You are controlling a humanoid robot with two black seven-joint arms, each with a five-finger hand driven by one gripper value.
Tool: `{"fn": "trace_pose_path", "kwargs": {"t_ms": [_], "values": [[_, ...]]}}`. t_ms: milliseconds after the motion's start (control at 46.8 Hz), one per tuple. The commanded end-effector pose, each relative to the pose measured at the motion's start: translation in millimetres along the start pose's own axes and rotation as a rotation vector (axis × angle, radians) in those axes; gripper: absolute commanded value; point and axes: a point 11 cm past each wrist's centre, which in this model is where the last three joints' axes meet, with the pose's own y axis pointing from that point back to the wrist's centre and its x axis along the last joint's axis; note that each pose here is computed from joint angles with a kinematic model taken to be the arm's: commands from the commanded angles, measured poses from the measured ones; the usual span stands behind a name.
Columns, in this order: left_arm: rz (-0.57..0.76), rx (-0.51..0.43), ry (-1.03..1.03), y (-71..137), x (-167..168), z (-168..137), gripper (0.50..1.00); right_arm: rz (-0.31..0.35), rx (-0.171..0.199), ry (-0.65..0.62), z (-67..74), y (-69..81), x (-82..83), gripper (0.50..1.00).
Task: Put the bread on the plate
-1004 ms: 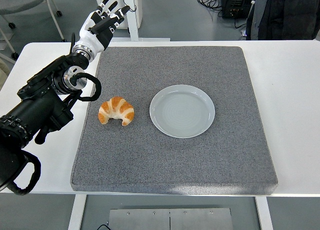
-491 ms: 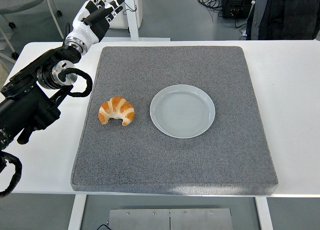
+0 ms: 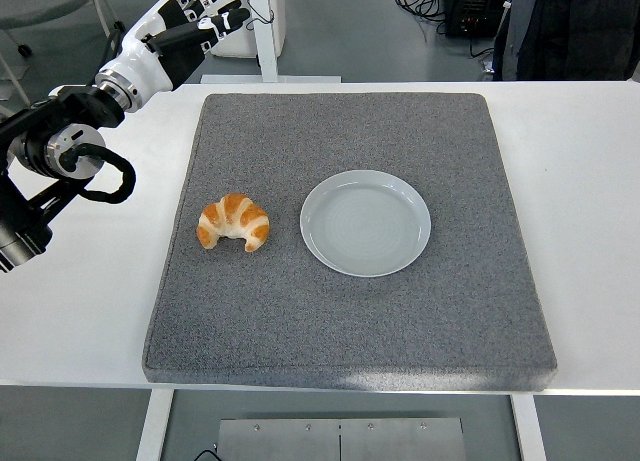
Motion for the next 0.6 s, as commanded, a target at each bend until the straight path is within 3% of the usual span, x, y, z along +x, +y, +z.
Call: {"fn": "trace_pose_path", "kwargs": {"t_ms": [0, 171, 342, 577], "values": [[-0.027, 0.008, -0.045, 6.1, -4.1, 5.0, 0.984, 0.001, 0.0, 0.0, 0.2, 0.0, 0.4, 1.0], [-0.1, 0.077, -0.205, 22.5, -13.9, -5.9, 0.984, 0.0, 0.0, 0.0, 0.1, 0.0, -0.1, 1.0], [-0.19, 0.085, -0.414, 26.6, -33.1, -11.3, 0.984, 0.0, 0.0, 0.0, 0.1, 0.0, -0.1, 1.0], [-0.214, 0.137, -0.611, 35.6, -24.0, -22.0, 0.984, 0.001, 0.001, 0.0, -0.7, -0.2, 0.5, 1.0]]}}
